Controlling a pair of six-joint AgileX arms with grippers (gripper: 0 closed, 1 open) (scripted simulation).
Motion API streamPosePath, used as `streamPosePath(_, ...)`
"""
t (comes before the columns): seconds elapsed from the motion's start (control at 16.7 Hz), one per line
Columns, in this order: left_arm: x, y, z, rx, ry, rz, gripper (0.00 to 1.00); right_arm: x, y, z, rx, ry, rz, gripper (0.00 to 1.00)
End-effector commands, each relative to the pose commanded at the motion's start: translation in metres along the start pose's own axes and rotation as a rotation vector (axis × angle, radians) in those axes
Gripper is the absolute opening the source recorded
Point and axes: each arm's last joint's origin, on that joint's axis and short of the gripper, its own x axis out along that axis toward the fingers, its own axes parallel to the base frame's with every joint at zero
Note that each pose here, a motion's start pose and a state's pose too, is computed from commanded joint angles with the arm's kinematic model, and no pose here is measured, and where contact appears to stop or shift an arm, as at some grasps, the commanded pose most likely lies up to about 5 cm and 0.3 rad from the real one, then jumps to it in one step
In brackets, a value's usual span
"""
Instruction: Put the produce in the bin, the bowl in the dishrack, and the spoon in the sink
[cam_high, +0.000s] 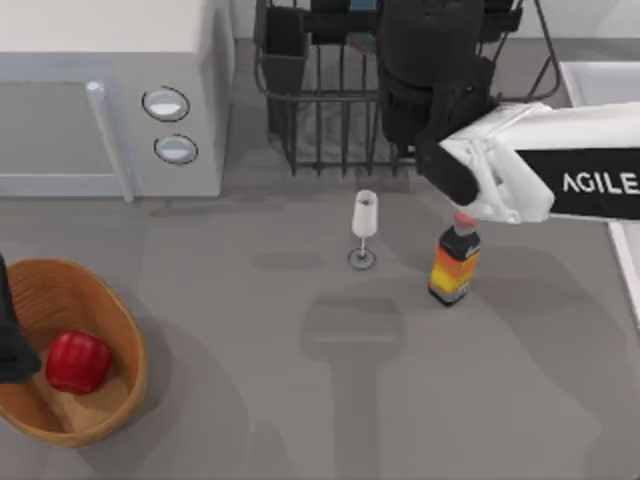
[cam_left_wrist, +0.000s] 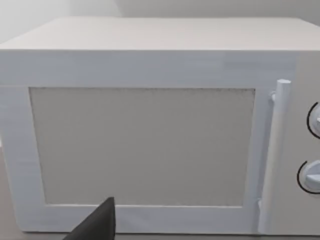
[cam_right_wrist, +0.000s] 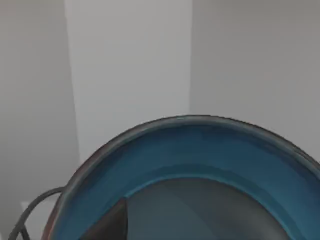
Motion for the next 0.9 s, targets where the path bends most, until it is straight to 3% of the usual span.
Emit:
streamPosePath(0.48, 0.0, 0.0, 0.0, 0.0, 0.0, 0.0, 1.0, -0.004, -0.014, 0.009, -0.008, 0.01, 0.002, 1.0)
streamPosePath(0.72, 0.0, 0.0, 0.0, 0.0, 0.0, 0.0, 1.0, -0.028, -0.064, 0.045, -0.008, 0.007, 0.002, 1.0)
streamPosePath(0.9, 0.0, 0.0, 0.0, 0.0, 0.0, 0.0, 1.0, -0.07, -0.12, 0.077, 0.001, -0.01, 0.002, 1.0)
